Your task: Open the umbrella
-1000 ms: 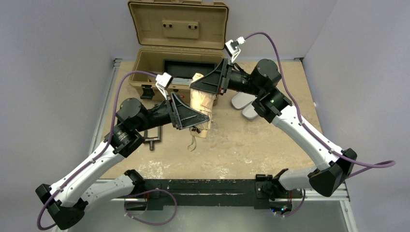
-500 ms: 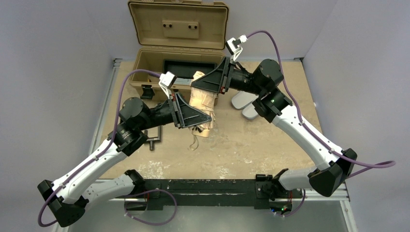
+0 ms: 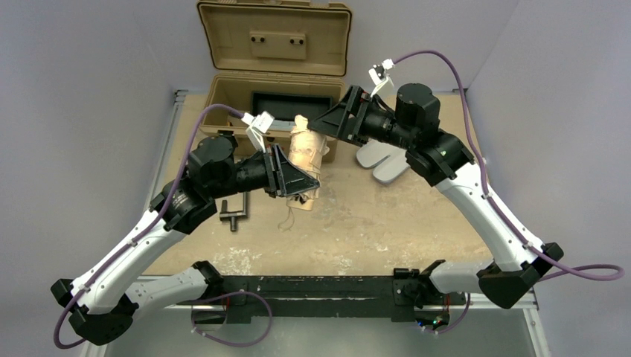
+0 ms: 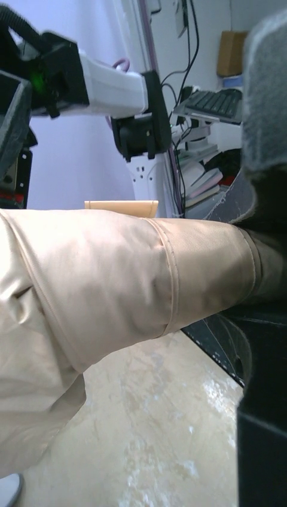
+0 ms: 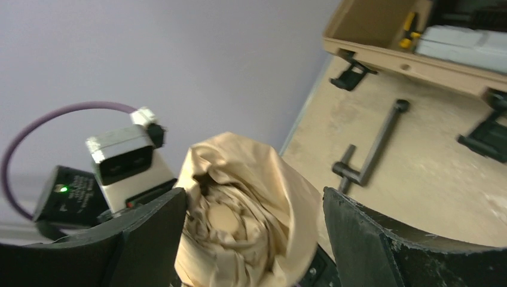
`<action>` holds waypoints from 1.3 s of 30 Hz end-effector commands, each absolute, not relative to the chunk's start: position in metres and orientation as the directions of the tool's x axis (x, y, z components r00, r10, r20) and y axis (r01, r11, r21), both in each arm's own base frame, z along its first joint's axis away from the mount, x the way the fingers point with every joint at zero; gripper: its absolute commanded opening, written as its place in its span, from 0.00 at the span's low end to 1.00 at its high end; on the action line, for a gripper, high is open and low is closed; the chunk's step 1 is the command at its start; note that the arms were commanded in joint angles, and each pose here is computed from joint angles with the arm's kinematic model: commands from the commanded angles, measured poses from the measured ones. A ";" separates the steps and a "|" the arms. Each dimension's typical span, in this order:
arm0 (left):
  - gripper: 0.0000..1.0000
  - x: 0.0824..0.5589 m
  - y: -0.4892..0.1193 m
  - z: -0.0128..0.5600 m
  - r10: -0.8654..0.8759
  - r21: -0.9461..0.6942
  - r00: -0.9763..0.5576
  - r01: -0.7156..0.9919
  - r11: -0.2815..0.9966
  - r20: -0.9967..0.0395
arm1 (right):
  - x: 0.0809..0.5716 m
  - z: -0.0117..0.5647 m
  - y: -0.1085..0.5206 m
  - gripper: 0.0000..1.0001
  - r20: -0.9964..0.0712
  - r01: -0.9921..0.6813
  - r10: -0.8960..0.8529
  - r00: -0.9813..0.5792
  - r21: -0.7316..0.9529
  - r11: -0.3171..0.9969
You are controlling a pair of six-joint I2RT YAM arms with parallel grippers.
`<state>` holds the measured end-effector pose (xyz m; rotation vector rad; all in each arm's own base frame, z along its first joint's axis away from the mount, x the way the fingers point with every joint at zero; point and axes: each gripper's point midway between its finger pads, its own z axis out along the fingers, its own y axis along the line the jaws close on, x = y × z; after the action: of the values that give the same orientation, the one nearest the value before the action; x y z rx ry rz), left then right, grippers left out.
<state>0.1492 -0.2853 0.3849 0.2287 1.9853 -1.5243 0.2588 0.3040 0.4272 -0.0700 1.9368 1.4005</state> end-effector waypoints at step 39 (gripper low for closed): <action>0.00 0.206 -0.297 0.398 -0.286 -0.679 -0.632 0.556 0.480 -0.720 | 0.241 0.379 0.304 0.47 -0.494 -0.333 0.324 -0.807 0.833 0.442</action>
<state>0.2060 -0.2891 0.3438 0.1644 2.0748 -1.1762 0.2404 0.3011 0.3775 0.0025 2.1102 1.3839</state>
